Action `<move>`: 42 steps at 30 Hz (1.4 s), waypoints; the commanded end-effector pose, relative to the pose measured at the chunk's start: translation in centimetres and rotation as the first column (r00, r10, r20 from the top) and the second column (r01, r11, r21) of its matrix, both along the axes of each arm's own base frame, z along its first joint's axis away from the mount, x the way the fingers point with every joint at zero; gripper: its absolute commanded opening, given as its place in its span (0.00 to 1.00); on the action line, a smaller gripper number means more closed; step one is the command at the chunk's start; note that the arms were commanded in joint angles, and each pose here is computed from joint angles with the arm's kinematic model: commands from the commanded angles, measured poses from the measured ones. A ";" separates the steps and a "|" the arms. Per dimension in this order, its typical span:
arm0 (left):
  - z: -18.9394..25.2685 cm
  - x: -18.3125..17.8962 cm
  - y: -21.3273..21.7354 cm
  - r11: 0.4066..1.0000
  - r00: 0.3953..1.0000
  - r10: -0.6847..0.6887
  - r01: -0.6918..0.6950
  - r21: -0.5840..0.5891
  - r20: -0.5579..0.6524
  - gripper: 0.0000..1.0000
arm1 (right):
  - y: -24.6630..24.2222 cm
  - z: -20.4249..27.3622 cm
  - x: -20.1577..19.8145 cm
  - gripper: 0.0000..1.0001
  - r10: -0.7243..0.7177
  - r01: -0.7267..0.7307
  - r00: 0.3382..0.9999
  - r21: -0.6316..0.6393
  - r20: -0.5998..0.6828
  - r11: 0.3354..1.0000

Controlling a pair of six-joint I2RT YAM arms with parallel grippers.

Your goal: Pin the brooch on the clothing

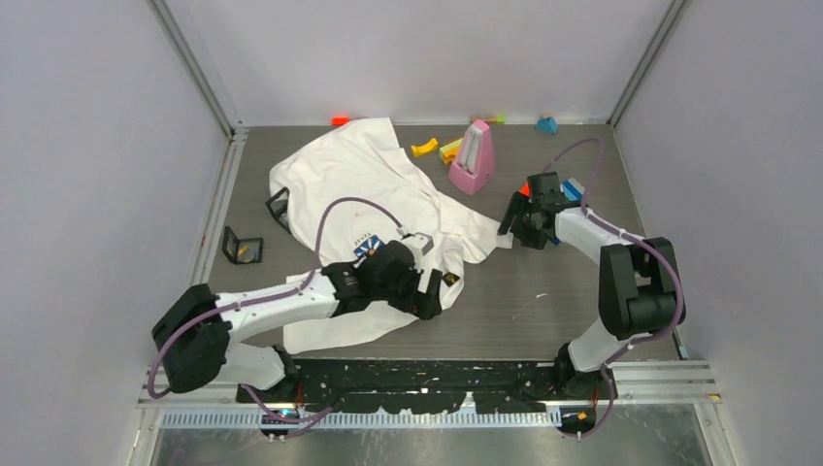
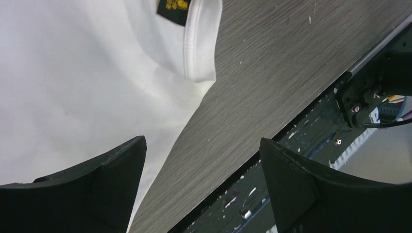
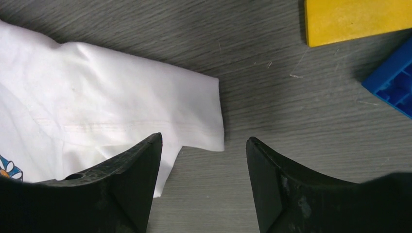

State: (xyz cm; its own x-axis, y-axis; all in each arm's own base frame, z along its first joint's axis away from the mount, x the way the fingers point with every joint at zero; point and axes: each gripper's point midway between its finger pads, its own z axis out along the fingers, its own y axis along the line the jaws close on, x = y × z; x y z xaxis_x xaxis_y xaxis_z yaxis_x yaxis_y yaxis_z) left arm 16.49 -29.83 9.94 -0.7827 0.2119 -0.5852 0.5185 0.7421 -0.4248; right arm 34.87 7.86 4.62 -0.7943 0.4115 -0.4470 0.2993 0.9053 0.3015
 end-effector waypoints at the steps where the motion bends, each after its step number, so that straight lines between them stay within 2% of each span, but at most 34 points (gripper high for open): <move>1: 2.9 2.6 -5.0 0.998 0.986 0.011 -0.001 -0.057 0.168 0.89 | 0.2 1.3 3.4 0.70 -0.025 0.024 0.996 0.004 0.087 1.000; 4: 2.1 2.6 -6.5 0.999 0.987 -0.008 0.014 -0.036 0.163 0.87 | -0.3 0.7 3.9 0.70 -0.041 0.042 0.996 -0.020 0.080 0.999; 11: -0.2 3.5 -7.7 1.000 0.986 -0.018 0.014 0.027 0.166 0.79 | 0.0 -0.1 4.1 0.59 -0.043 0.044 0.998 -0.012 0.051 0.999; 18: -2.2 3.2 -8.1 0.998 0.993 -0.007 0.000 0.059 0.119 0.73 | 0.6 -0.4 2.2 0.58 -0.060 0.059 0.998 0.048 0.022 0.997; 23: -3.0 3.3 -8.5 0.996 0.992 -0.017 0.007 0.083 0.121 0.63 | 0.6 -0.4 1.9 0.57 -0.062 0.061 0.998 0.050 0.016 0.997; 27: -4.5 3.2 -8.3 0.991 0.992 -0.034 0.018 0.130 0.121 0.58 | 0.8 -0.8 2.0 0.51 -0.058 0.058 0.998 0.053 0.009 0.997; 34: -6.0 2.7 -7.7 0.982 0.992 -0.042 0.018 0.190 0.119 0.35 | 1.2 -0.6 2.0 0.34 -0.056 0.055 0.998 0.082 0.005 0.995; 38: -7.0 2.3 -7.1 0.974 0.993 -0.053 0.028 0.223 0.104 0.18 | 1.5 0.2 2.0 0.18 -0.053 0.051 0.998 0.098 0.025 0.994; 41: -7.5 1.5 -6.2 0.970 0.996 -0.055 0.036 0.240 0.076 0.01 | 1.5 1.3 2.2 0.02 -0.055 0.050 0.998 0.104 0.038 0.993; 42: -7.6 1.2 -5.9 0.970 0.996 -0.052 0.034 0.239 0.072 0.00 | 1.3 2.0 2.6 0.01 -0.058 0.053 0.997 0.103 0.052 0.993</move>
State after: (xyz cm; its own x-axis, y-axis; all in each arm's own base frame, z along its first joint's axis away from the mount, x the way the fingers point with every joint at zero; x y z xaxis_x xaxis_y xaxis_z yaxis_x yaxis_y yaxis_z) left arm 18.61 -36.41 2.66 -0.7200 0.3706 -0.5868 0.5743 0.7928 -0.2040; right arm 35.82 9.03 2.97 -0.7913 0.4791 -0.3798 0.3554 0.8659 0.3518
